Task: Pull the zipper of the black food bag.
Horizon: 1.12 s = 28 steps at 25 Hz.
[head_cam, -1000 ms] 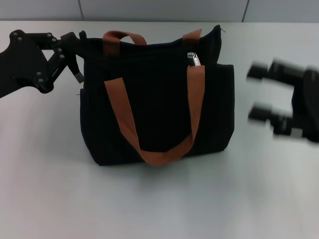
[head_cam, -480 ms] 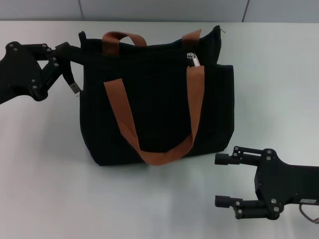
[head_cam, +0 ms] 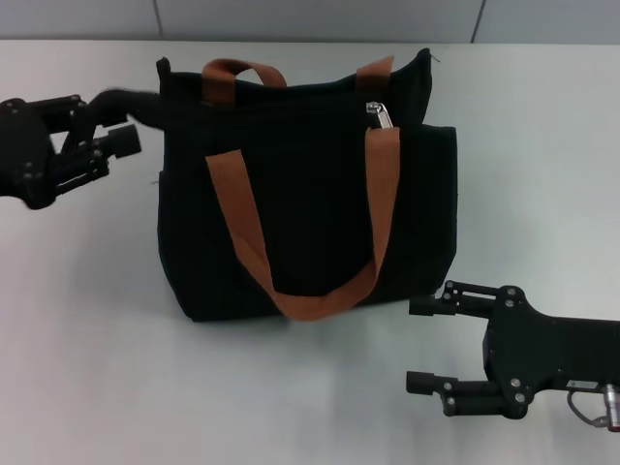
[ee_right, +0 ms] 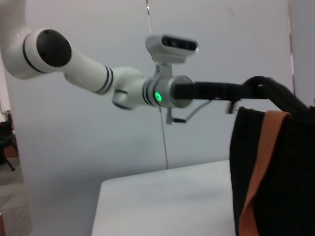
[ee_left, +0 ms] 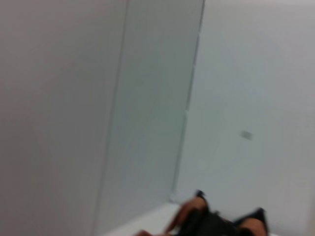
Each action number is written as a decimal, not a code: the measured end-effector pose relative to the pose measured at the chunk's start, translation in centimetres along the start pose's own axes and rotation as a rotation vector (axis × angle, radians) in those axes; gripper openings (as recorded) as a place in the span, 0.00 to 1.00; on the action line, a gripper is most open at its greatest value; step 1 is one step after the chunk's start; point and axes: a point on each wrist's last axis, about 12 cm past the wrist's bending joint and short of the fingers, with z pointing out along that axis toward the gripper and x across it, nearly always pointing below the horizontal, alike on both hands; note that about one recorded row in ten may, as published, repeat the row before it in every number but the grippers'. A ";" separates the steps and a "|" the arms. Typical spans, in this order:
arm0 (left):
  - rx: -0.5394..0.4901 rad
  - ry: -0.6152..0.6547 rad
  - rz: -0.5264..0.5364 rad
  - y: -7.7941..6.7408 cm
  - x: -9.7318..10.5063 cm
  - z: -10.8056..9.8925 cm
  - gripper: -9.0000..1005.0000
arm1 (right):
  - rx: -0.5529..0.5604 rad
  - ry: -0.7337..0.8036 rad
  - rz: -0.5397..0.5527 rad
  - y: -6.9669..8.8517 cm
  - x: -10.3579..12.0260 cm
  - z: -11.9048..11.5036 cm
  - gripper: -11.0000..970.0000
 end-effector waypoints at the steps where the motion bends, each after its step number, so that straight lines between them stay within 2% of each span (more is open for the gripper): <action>1: 0.017 0.020 -0.016 0.0 -0.5 -0.3 0.22 | 0.005 0.003 0.000 -0.1 0.1 0.1 0.78; 4: 0.043 0.084 -0.037 0.0 -1.8 -0.8 0.28 | 0.011 0.011 -0.002 -0.2 0.1 0.2 0.78; 10: 0.103 0.081 -0.034 -0.8 -2.6 -0.9 0.57 | 0.024 0.028 -0.006 -0.8 0.1 0.7 0.78; 13: 0.078 0.022 -0.004 -1.0 -2.7 -1.2 0.74 | 0.027 0.032 -0.001 -1.0 0.2 0.9 0.78; 17: 0.001 -0.059 0.031 -0.8 -3.0 -2.3 0.81 | 0.026 0.033 0.005 -1.1 0.1 1.1 0.78; 18: -0.058 -0.138 0.056 -0.8 -3.2 -3.4 0.83 | 0.026 0.033 0.005 -1.1 0.1 1.1 0.78; 19: -0.058 -0.161 0.062 -1.0 -3.2 -3.7 0.83 | 0.028 0.033 0.007 -1.1 0.1 1.1 0.78; 22: -0.033 -0.174 0.066 -1.3 -3.1 -3.8 0.83 | 0.033 0.036 0.009 -1.2 0.1 1.1 0.78; 26: 0.125 -0.089 0.038 -2.3 -2.1 -1.7 0.83 | 0.038 0.047 0.012 -1.5 0.1 1.2 0.78; 28: 0.125 -0.089 0.038 -2.3 -2.1 -1.7 0.83 | 0.041 0.054 0.016 -1.7 0.1 1.4 0.78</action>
